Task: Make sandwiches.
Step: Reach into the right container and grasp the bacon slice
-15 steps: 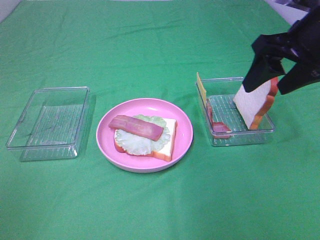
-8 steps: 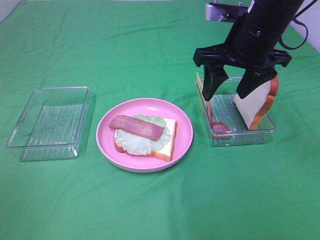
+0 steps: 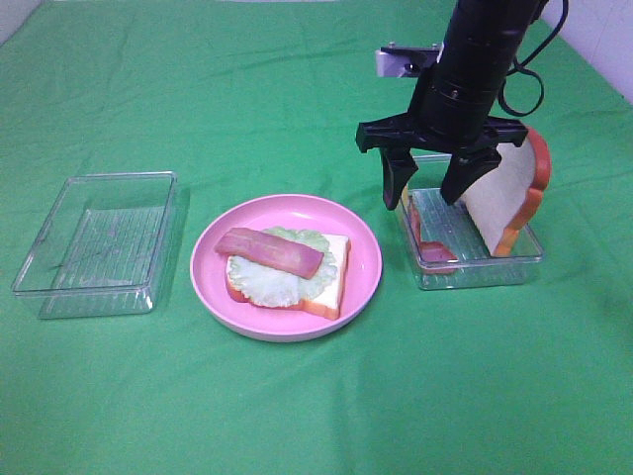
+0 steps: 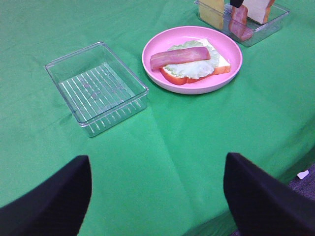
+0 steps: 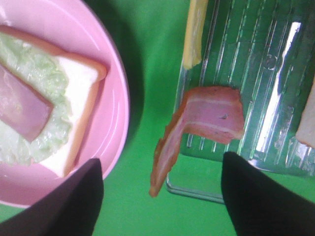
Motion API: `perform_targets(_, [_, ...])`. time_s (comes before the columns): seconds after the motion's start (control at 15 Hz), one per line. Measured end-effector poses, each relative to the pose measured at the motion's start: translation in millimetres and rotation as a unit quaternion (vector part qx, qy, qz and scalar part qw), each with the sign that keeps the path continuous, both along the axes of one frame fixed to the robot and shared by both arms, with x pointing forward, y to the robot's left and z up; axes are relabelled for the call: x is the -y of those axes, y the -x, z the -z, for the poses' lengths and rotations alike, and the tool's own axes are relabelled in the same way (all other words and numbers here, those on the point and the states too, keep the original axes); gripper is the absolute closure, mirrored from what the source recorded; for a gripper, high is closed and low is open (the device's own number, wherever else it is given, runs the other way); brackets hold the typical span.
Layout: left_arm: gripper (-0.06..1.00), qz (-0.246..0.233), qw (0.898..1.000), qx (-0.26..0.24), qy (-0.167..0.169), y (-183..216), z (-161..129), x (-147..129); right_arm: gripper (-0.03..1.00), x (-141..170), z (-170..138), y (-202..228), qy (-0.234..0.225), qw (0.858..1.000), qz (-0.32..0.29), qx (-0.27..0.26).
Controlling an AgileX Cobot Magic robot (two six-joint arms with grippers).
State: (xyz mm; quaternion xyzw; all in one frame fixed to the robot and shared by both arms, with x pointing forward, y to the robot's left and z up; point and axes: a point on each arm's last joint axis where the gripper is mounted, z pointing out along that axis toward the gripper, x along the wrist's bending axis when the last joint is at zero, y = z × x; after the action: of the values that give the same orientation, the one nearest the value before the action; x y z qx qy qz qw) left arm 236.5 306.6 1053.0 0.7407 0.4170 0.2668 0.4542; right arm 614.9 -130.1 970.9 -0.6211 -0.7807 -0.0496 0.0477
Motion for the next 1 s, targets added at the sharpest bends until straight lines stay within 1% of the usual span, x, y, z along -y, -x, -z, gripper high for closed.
perform_targets(0.33, [0.23,0.0,1.0,0.0,0.0,0.0,0.0,0.0,0.36,-5.0,19.2,-12.0,0.005,1.0,0.005,-0.013])
perform_targets(0.4, [0.23,0.0,1.0,0.0,0.0,0.0,0.0,0.0,0.38,-5.3,23.6,-12.7,0.007,1.0,0.005,-0.017])
perform_targets(0.47, [0.23,0.0,1.0,0.0,0.0,0.0,0.0,0.0,0.44,-5.6,30.2,-13.4,0.01,1.0,0.005,-0.025])
perform_targets(0.53, [0.23,0.0,1.0,0.0,0.0,0.0,0.0,0.0,0.46,-5.6,31.5,-13.5,0.011,1.0,0.005,-0.027])
perform_targets(0.6, [0.23,0.0,1.0,0.0,0.0,0.0,0.0,0.0,0.51,-5.6,31.5,-13.5,0.011,1.0,0.005,-0.027])
perform_targets(0.67, [0.23,0.0,1.0,0.0,0.0,0.0,0.0,0.0,0.57,-5.6,31.3,-13.7,0.011,1.0,0.005,-0.026])
perform_targets(0.73, [0.23,0.0,1.0,0.0,0.0,0.0,0.0,0.0,0.66,-5.4,31.3,-13.8,0.012,1.0,0.004,-0.025])
perform_targets(0.8, [0.23,0.0,1.0,0.0,0.0,0.0,0.0,0.0,0.71,-5.4,31.3,-13.8,0.012,1.0,0.004,-0.025])
perform_targets(0.87, [0.23,0.0,1.0,0.0,0.0,0.0,0.0,0.0,0.82,-5.4,31.3,-13.8,0.012,1.0,0.004,-0.025])
perform_targets(0.93, [0.23,0.0,1.0,0.0,0.0,0.0,0.0,0.0,0.86,-5.3,31.3,-13.7,0.012,1.0,0.004,-0.026])
perform_targets(1.0, [0.23,0.0,1.0,0.0,0.0,0.0,0.0,0.0,0.97,-4.2,31.3,-12.1,0.019,0.999,0.002,-0.034])
